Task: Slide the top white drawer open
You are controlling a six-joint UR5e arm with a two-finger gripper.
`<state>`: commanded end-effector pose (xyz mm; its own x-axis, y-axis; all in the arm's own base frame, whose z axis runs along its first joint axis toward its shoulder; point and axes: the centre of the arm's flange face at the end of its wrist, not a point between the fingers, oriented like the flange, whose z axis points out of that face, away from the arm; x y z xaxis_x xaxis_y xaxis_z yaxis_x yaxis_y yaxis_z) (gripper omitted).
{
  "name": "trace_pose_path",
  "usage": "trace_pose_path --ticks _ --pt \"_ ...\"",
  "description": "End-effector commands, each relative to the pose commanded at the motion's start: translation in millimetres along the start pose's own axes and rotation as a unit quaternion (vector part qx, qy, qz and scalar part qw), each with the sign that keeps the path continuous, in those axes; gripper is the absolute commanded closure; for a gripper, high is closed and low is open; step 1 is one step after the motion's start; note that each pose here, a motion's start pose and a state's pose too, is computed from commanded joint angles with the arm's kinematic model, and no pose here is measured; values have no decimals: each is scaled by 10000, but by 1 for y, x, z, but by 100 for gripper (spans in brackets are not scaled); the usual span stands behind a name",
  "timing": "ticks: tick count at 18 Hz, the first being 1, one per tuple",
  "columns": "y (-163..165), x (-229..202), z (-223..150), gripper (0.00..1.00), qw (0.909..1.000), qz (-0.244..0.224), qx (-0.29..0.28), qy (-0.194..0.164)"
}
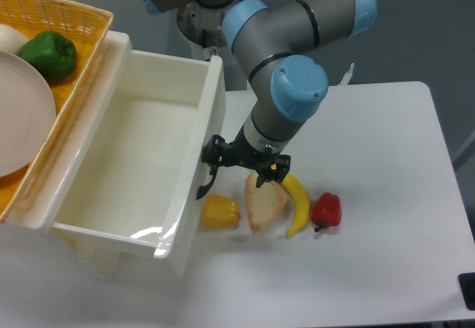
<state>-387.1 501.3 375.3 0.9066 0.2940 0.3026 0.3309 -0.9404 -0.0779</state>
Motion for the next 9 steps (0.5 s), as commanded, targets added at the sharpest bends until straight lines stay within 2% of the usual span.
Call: trace_pose_path --ticks 9 --pt "3 -12 -5 0 9999 49 97 50"
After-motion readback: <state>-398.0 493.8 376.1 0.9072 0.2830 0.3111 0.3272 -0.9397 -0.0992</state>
